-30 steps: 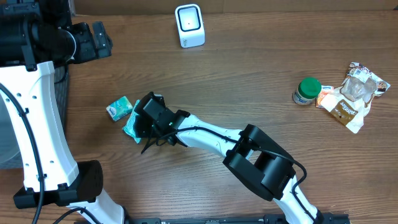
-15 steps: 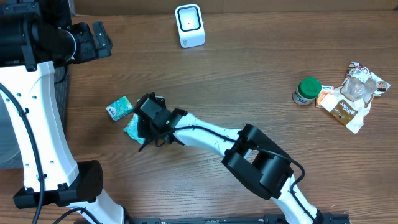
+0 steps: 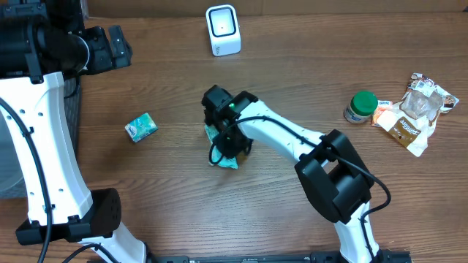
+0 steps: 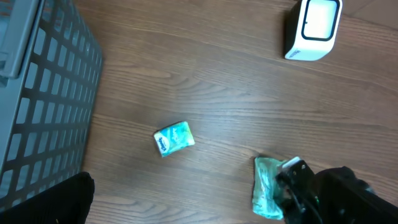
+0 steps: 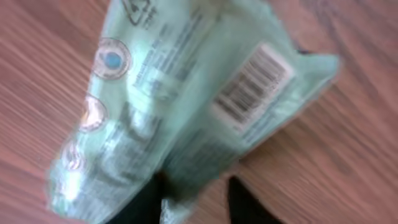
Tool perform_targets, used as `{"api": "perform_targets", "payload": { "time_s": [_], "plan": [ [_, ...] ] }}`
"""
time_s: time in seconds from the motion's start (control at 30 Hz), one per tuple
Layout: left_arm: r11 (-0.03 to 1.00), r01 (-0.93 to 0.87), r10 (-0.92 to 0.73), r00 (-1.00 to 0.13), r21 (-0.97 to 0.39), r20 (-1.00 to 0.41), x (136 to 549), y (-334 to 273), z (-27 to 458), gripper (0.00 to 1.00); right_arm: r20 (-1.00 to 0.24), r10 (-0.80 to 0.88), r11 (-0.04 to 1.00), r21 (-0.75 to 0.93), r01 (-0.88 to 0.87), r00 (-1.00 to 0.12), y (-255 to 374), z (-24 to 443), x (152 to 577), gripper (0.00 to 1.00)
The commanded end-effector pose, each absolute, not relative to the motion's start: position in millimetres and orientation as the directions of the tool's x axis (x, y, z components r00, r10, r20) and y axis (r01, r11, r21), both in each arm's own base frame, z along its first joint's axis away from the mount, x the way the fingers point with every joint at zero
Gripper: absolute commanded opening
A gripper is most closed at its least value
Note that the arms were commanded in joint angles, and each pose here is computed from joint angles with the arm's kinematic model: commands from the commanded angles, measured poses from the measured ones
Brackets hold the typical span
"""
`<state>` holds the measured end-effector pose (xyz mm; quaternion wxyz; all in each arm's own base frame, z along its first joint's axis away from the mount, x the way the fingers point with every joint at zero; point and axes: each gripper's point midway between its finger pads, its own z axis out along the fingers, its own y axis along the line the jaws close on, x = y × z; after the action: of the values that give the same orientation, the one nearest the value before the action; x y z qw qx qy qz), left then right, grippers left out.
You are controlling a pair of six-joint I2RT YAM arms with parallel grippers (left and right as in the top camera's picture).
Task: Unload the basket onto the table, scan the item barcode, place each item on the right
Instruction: 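Lift the green pack and set it down flipped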
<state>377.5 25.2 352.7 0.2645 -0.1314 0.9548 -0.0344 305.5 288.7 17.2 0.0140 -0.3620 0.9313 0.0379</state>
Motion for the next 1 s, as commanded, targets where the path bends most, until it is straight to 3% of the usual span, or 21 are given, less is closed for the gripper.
{"api": "perform_targets", "payload": {
  "time_s": [0.0,0.17,0.37,0.57,0.7,0.97],
  "plan": [
    [0.969,-0.215,-0.247,-0.828,-0.122,-0.503,378.1,23.9,353.9,1.00,-0.070,-0.809,0.588,-0.122,-0.800,-0.584,266.7,34.5,329.0,0.38],
    [0.969,-0.215,-0.247,-0.828,-0.122,-0.503,378.1,23.9,353.9,1.00,-0.199,-0.731,0.678,-0.103,-0.728,-0.653,287.2,72.3,346.9,0.41],
    [0.969,-0.215,-0.247,-0.828,-0.122,-0.503,378.1,23.9,353.9,1.00,-0.317,-0.651,0.664,0.204,-0.720,-0.690,341.3,113.0,328.3,0.42],
    [0.969,-0.215,-0.247,-0.828,-0.122,-0.503,378.1,23.9,353.9,0.99,-0.140,-0.365,0.864,0.318,-0.391,-0.920,318.4,108.3,324.2,0.43],
    [0.969,-0.215,-0.247,-0.828,-0.122,-0.503,378.1,23.9,353.9,1.00,-0.037,-0.397,0.762,0.543,-0.352,-0.917,335.4,118.6,295.6,0.45],
    [0.969,-0.215,-0.247,-0.828,-0.122,-0.503,378.1,23.8,353.9,1.00,0.044,-0.438,0.762,0.548,-0.345,-0.898,343.4,76.9,257.4,0.45]
  ]
}}
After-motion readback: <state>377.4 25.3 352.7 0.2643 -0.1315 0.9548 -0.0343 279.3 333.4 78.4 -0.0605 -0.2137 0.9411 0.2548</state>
